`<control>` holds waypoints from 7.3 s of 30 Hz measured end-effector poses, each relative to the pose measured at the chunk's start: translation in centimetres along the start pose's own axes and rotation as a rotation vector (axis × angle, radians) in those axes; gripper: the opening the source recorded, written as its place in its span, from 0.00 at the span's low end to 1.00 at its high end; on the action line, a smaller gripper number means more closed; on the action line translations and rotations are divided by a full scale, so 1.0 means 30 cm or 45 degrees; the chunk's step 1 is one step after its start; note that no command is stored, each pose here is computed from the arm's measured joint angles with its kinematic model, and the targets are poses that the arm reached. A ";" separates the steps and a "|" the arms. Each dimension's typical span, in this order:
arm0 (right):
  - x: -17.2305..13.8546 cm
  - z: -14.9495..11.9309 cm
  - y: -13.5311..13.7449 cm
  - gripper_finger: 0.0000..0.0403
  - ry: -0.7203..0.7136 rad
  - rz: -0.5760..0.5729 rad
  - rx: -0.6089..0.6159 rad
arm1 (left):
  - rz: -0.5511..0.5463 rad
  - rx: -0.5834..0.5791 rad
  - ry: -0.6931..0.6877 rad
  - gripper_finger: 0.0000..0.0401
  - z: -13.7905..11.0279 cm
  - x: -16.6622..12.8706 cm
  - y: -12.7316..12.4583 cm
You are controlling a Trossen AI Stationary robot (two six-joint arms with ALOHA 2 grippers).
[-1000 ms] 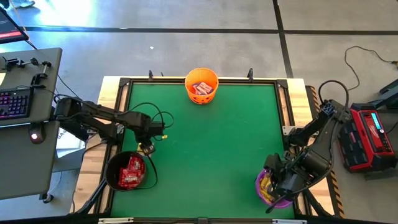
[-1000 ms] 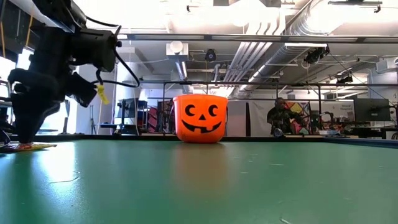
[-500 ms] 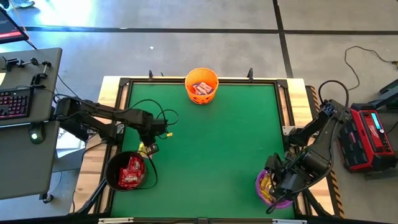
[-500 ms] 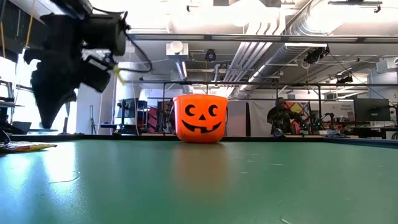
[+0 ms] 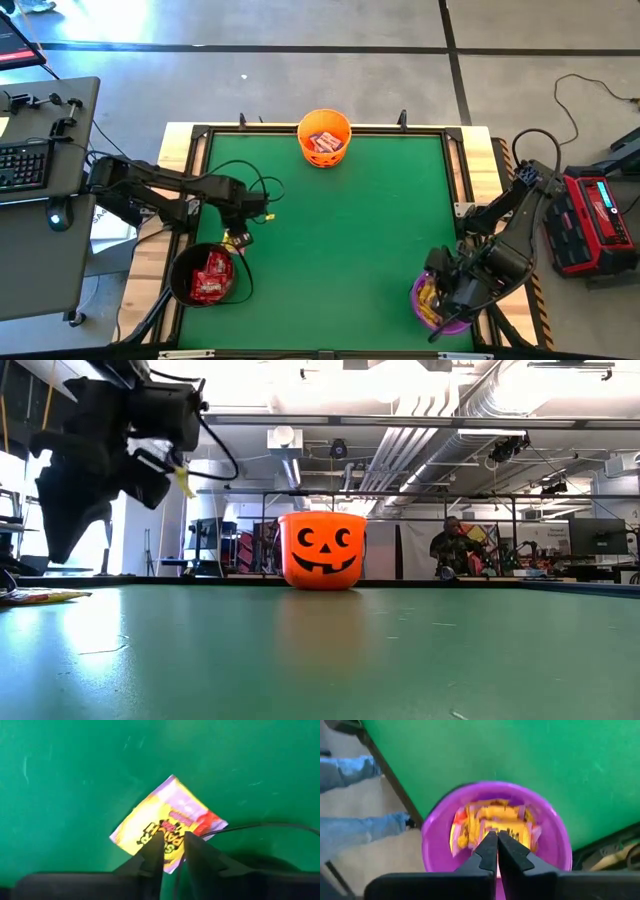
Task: Sort candy by brand, put in halloween buckets
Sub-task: Put the yellow candy in the purple bucket, then return to Home Position
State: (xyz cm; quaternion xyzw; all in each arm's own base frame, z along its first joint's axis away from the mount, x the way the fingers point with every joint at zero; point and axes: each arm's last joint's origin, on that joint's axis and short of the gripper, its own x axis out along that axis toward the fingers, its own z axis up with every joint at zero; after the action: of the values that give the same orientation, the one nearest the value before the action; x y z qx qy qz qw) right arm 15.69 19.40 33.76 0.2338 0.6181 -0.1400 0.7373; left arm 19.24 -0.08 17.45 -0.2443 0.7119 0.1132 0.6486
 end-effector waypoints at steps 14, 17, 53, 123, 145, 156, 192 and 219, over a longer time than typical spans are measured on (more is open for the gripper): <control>0.000 0.028 -0.002 0.00 -0.171 -0.023 -0.041 | 0.092 -0.128 0.106 0.44 -0.065 0.087 0.021; 0.002 0.041 -0.005 0.00 -0.174 -0.028 -0.044 | 0.066 -0.135 0.050 0.45 -0.058 0.105 0.016; 0.004 0.064 -0.016 0.00 -0.184 -0.065 -0.057 | -0.055 0.047 -0.310 0.00 0.056 -0.003 -0.063; -0.007 0.760 -0.091 0.35 -1.330 0.103 0.427 | -0.294 -0.018 -1.700 0.00 0.242 -0.501 -0.321; -0.135 0.605 -0.152 0.01 -1.160 0.175 0.265 | -0.342 0.160 -1.701 0.26 0.235 -0.507 -0.345; -0.137 0.301 -0.099 0.01 -0.436 0.434 0.204 | -0.303 0.206 -1.702 0.29 0.238 -0.506 -0.340; 0.202 0.071 0.083 0.02 0.440 -0.305 0.504 | -0.291 0.123 -1.714 0.29 0.264 -0.517 -0.297; -0.017 0.154 0.137 0.28 0.332 -0.065 0.404 | -0.317 0.228 -1.800 0.29 0.179 -0.620 -0.231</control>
State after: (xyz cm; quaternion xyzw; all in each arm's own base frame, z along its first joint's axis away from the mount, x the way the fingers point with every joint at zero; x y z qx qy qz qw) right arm 21.53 20.47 35.57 0.3473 0.6842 -0.2229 0.6013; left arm 28.07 0.29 36.01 -0.1376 0.0955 0.1107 0.9796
